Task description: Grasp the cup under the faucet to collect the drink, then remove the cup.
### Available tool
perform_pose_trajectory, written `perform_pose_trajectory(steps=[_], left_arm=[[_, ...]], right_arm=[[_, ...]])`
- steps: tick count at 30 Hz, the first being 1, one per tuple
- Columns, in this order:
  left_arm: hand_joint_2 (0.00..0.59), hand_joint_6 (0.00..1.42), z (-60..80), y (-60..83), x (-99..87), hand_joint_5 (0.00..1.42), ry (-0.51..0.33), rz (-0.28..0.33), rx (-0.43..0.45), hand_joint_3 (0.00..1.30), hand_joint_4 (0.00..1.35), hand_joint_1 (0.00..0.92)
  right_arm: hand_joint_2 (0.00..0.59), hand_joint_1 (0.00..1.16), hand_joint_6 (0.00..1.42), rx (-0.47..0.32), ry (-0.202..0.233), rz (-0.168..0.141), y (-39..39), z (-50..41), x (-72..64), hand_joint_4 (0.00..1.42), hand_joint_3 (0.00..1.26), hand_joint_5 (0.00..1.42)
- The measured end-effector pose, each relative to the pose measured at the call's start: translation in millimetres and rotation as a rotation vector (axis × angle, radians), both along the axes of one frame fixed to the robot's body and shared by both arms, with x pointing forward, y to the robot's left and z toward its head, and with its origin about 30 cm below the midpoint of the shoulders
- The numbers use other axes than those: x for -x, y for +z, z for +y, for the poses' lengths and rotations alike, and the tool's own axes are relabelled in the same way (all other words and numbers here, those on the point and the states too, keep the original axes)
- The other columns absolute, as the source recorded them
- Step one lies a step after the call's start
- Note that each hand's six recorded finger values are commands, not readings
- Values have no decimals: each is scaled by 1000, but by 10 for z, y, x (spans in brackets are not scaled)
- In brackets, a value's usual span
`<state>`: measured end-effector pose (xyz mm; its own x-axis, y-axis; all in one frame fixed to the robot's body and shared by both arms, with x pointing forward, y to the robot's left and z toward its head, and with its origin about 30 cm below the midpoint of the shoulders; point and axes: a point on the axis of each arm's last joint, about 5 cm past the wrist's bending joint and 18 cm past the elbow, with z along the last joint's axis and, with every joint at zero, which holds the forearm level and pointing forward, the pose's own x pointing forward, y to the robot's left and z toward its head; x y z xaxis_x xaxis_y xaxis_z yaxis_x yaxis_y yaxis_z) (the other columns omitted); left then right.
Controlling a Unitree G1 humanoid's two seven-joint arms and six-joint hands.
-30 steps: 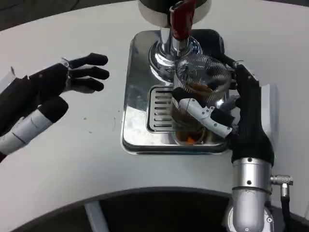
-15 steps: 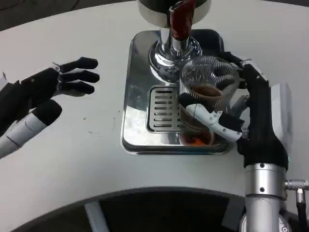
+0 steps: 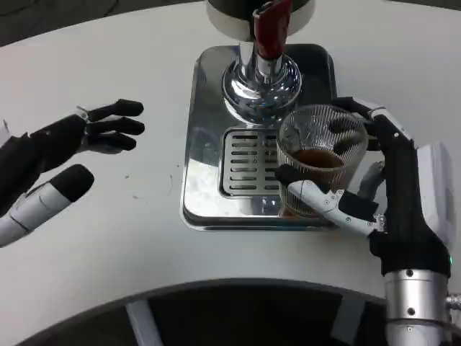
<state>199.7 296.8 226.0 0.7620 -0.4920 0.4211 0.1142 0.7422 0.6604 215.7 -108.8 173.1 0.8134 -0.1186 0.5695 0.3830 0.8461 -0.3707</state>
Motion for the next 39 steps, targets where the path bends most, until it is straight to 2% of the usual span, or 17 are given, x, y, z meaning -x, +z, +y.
perform_pose_trajectory(steps=[3, 9, 18, 23, 32, 39], left_arm=[[117, 264, 9, 4, 20, 292, 10, -7, -35, 232, 248, 0], [117, 210, 29, -30, 55, 241, 30, 2, -64, 223, 214, 0], [116, 119, 57, -24, 109, 108, 84, 27, -205, 132, 69, 0], [116, 102, 41, 0, 149, 86, 82, 34, -285, 126, 43, 0], [116, 98, -5, 5, 223, 78, 63, 29, -315, 119, 37, 0], [116, 62, -25, -27, 347, 19, 69, 55, -377, 79, 0, 0]], right_arm=[[158, 878, 1264, 8, 7, 6, -10, -14, 53, 988, 828, 1204], [155, 878, 1277, 27, 16, -1, 8, -42, 142, 990, 831, 1217], [150, 893, 1284, 32, 45, -12, 53, -61, 289, 1002, 854, 1230], [149, 897, 1301, 22, 83, -27, 106, -25, 347, 1017, 856, 1231], [148, 899, 1319, 10, 132, -41, 175, -22, 438, 1020, 863, 1231], [143, 902, 1335, 28, 192, -4, 157, -8, 503, 1020, 867, 1231]])
